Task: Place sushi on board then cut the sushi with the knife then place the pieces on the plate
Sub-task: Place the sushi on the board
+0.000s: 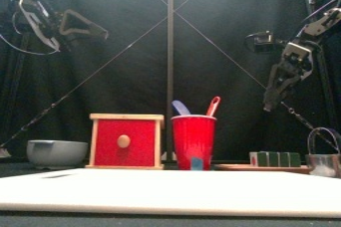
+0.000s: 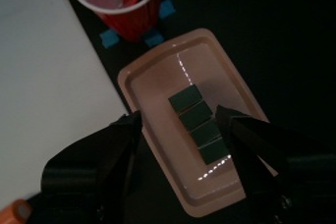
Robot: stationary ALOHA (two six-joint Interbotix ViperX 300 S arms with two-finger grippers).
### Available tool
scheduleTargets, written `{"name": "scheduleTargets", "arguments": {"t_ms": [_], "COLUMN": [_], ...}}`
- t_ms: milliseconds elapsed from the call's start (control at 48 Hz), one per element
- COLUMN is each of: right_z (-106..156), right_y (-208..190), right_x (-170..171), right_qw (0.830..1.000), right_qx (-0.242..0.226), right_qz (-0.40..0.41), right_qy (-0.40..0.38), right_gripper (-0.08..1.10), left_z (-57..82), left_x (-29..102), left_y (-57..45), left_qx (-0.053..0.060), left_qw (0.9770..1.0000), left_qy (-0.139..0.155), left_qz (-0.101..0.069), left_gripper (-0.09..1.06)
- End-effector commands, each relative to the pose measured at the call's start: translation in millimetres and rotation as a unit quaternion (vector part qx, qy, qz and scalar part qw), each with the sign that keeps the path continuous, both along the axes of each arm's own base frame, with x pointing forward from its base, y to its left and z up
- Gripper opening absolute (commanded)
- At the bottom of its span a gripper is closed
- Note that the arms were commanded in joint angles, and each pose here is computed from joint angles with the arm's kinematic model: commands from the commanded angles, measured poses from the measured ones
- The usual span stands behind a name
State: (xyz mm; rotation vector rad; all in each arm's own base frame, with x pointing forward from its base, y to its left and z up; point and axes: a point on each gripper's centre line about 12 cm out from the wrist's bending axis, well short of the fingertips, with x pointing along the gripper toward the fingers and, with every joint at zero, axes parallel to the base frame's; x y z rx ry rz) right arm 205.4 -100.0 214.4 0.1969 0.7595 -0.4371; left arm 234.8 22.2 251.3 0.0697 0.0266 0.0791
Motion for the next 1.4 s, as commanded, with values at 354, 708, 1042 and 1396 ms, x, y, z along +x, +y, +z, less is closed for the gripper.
{"name": "scheduleTargets", "arguments": {"t_ms": [354,708,1042,1396], "right_z": [-19.4,-44.0,-60.6,-93.1], "right_y": [-15.7,-33.4,-51.8,-58.6], "right_x": [13.6,14.6,16.4,22.4], "right_qw": [0.993,0.987,0.983,0.973], "right_qx": [-0.051,-0.024,-0.004,0.021], "right_qz": [0.043,0.069,0.095,0.111], "right_qy": [0.096,0.141,0.157,0.201], "right_gripper": [0.92,0.92,0.92,0.92], "left_z": [10.6,10.0,6.5,5.9], "left_x": [3.6,3.0,1.5,0.8], "left_y": [4.1,7.7,9.2,12.9], "left_qx": [-0.002,-0.002,-0.009,-0.020], "left_qw": [0.9998,0.9997,0.9997,0.9992], "left_qy": [-0.017,-0.016,-0.013,-0.013], "left_qz": [0.008,0.016,0.021,0.032], "left_gripper": [-0.02,-0.02,-0.02,-0.02]}}
